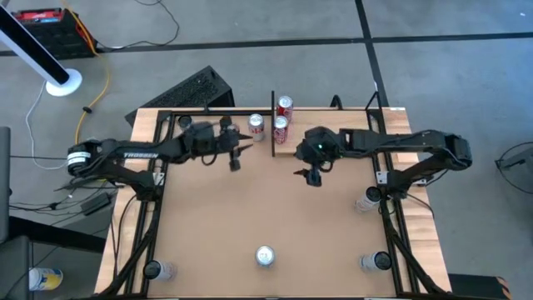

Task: Place canned beverage on shelf
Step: Put the red soda can on the shelf aligned with the other red soda can

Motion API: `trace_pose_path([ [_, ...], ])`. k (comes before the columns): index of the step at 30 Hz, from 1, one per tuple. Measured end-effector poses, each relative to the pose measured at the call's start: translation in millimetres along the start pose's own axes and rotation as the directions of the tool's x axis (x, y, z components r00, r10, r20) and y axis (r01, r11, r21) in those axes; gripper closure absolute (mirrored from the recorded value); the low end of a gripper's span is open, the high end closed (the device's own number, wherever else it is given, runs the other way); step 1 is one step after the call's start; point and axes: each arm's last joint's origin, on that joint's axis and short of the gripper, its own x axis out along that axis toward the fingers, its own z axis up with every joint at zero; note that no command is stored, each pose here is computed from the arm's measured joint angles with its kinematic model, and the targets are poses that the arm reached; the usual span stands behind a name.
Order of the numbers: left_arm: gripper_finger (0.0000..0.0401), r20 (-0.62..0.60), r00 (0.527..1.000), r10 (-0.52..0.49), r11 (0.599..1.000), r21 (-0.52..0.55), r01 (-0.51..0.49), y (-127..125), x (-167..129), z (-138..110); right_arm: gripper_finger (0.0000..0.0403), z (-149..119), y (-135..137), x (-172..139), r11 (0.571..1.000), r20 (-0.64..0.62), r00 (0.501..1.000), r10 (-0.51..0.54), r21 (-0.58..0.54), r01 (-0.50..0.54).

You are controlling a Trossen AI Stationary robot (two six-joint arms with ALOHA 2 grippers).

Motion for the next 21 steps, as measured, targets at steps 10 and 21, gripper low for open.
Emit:
trace_pose_path([
  [10,0.0401,-0.025,0.999,0.031,0.99,-0.139,-0.034,36.7,51.6,-28.8,0.0072,-34.6,10.0,8.7,0.996,0.282,0.956,-0.078,0.06,0.063],
  [21,0.0401,-0.041,0.999,0.005,0.985,-0.17,-0.011,33.8,100.1,-31.3,0.0072,-43.6,10.3,9.3,0.995,0.289,0.954,-0.083,-0.021,0.093],
])
